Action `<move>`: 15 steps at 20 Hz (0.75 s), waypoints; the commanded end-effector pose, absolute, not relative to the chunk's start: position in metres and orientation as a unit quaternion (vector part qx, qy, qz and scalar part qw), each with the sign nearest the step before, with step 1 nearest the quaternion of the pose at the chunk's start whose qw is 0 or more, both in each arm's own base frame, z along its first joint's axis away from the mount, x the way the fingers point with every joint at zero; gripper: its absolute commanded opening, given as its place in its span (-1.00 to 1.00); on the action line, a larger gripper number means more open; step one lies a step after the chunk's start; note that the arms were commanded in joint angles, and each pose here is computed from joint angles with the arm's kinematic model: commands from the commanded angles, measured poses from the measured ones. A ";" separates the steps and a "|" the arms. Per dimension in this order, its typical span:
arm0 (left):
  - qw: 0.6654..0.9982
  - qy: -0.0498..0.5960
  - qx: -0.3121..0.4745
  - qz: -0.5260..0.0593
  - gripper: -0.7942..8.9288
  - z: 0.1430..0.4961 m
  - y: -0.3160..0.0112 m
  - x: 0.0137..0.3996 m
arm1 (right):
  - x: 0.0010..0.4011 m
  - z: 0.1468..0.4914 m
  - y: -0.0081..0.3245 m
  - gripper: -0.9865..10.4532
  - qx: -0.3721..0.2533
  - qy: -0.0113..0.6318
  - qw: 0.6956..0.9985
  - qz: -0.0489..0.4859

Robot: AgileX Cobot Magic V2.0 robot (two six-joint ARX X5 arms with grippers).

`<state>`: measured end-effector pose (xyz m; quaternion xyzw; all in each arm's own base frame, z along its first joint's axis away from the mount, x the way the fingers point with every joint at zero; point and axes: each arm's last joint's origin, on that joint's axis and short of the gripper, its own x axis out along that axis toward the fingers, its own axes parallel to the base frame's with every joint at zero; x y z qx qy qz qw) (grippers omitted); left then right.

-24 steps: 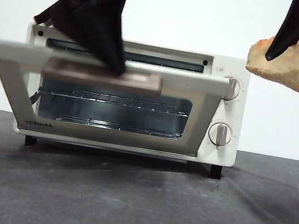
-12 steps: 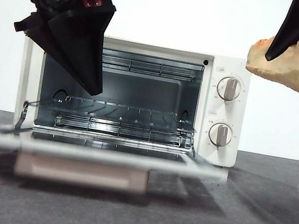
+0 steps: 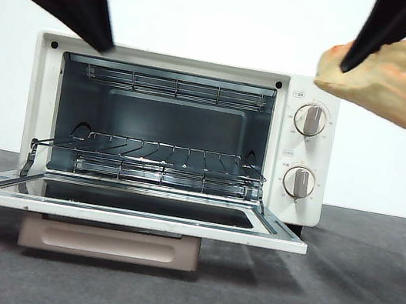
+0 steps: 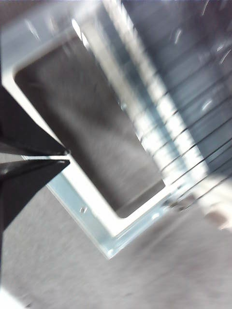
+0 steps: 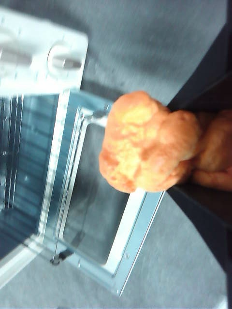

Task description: The left arm flap open the oven, the right arm pick bread and place it into oven, the left arm flap close the oven

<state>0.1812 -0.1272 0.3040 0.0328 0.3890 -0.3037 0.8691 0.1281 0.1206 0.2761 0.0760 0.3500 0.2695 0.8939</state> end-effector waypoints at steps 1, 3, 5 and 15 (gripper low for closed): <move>0.878 0.381 0.018 -0.289 -0.80 0.303 -0.112 0.170 | 0.136 0.279 0.132 -0.51 0.085 0.345 0.888 0.293; 0.884 0.377 0.010 -0.276 -0.80 0.300 -0.097 0.157 | 0.145 0.273 0.143 -0.51 0.093 0.350 0.881 0.305; 0.888 0.376 0.005 -0.266 -0.80 0.295 -0.084 0.142 | 0.156 0.268 0.154 -0.51 0.101 0.356 0.875 0.312; 0.899 0.350 -0.007 -0.262 -0.80 0.298 -0.059 0.101 | 0.232 0.254 0.230 -0.51 0.074 0.393 0.871 0.284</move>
